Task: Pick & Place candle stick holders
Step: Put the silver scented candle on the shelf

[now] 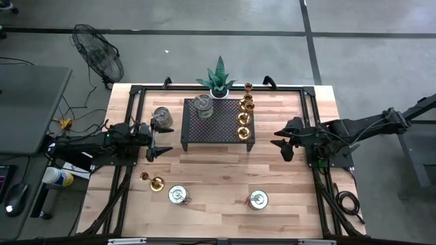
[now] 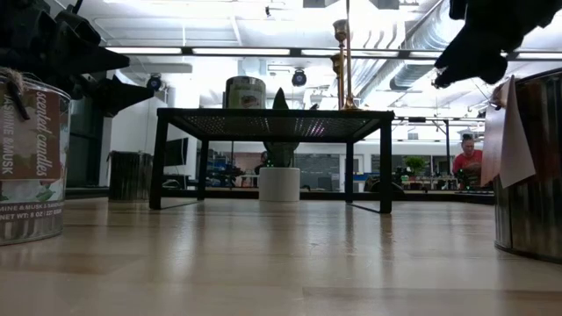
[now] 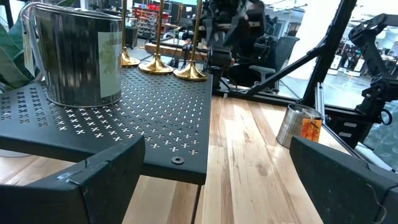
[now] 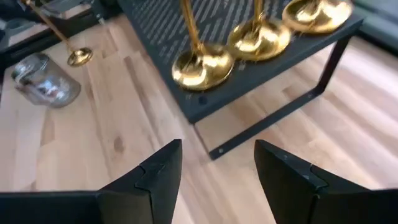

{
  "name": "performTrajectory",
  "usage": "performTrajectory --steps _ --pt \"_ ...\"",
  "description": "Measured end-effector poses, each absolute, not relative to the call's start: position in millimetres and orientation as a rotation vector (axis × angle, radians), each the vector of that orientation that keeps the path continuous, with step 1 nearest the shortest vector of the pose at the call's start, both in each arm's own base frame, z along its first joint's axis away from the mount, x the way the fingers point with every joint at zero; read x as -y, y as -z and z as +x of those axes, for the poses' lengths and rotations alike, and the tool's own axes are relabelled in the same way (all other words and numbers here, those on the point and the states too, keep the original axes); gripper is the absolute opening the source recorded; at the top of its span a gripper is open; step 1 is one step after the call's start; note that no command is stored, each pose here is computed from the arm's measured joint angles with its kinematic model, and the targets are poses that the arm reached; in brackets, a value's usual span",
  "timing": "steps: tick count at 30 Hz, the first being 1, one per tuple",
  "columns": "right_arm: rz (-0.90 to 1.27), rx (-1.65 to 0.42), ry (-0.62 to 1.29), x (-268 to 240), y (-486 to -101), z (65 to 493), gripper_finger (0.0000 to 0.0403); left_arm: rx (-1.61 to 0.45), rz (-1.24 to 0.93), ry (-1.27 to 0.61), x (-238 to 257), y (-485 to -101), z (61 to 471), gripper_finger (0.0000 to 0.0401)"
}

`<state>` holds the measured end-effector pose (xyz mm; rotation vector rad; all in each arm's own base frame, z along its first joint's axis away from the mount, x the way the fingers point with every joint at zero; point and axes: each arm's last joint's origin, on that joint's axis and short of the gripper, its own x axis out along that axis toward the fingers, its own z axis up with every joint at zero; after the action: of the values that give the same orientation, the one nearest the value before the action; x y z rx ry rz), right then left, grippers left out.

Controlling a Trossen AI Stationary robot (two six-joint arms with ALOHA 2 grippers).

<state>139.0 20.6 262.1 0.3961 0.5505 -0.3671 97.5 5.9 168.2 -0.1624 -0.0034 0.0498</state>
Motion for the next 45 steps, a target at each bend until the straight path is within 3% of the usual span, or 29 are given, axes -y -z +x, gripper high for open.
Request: performTrajectory --steps 12,23,29,40,45 --pt "0.501 -0.571 0.221 -37 -247 150 0.0193 0.002 -0.163 -0.050 -6 -168 98 0.0392" --pt "0.520 -0.786 -0.094 -82 -231 159 0.0193 0.002 -0.162 -0.050 -6 -168 98 0.0392" --pt "0.481 -0.918 -0.134 -102 -215 177 0.0197 0.003 -0.162 -0.050 -6 -168 98 0.0392" --pt "0.390 -1.118 -0.349 -136 -202 199 0.0315 0.003 -0.162 -0.050 -6 -168 98 0.0392" --pt "0.237 -1.073 -0.362 -141 -202 208 0.0322 0.003 -0.162 -0.050 -6 -168 98 0.0392"
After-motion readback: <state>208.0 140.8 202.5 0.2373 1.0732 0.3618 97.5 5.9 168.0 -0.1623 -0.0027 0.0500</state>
